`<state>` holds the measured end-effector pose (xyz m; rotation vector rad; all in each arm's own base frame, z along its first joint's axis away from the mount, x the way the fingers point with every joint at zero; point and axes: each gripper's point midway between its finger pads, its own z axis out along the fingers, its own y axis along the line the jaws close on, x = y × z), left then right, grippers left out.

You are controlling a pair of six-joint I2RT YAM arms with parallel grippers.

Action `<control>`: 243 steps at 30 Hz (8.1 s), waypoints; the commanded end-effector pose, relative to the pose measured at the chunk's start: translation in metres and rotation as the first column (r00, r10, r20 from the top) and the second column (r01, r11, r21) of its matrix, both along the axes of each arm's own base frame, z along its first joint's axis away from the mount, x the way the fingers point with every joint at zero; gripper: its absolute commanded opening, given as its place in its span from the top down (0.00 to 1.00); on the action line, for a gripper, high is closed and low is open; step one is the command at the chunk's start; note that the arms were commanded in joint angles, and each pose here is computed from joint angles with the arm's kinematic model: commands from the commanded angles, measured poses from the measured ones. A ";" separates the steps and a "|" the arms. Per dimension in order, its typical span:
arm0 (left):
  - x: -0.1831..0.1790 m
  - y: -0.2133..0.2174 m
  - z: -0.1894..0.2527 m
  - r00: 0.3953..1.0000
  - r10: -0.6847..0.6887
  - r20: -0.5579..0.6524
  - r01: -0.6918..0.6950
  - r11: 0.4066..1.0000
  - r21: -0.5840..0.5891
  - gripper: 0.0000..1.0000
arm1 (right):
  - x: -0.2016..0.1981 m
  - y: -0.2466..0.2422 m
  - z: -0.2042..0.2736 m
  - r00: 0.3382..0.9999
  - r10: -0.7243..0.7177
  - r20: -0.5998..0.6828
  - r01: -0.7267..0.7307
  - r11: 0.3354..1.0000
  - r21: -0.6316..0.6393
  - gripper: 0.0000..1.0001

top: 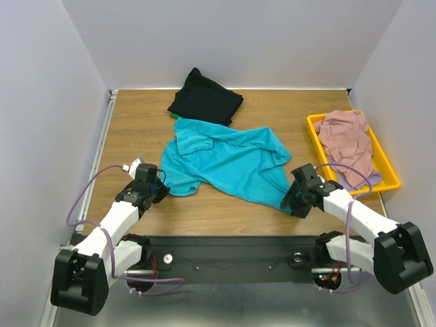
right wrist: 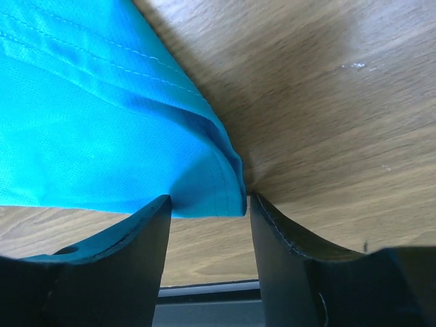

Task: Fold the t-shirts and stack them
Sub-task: Flatten the tshirt out, then fold the tshirt

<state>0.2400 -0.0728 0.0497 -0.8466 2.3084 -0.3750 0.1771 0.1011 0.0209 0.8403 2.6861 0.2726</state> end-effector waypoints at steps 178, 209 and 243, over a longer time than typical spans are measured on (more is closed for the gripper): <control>-0.114 -0.108 0.026 0.846 -0.474 -0.245 0.485 0.874 -0.019 0.02 | 0.178 -0.012 0.129 0.848 0.182 0.498 -0.122 0.981 -0.151 0.00; -0.230 -0.073 -0.044 0.592 -0.384 -0.708 0.647 0.751 0.134 0.70 | 0.160 -0.024 0.123 0.863 0.125 0.490 -0.058 0.987 -0.149 0.00; -0.190 -0.083 -0.013 0.798 -0.310 -0.517 0.490 0.833 0.257 1.00 | -0.050 -0.026 0.010 0.996 -0.079 -0.046 0.082 0.994 0.079 0.04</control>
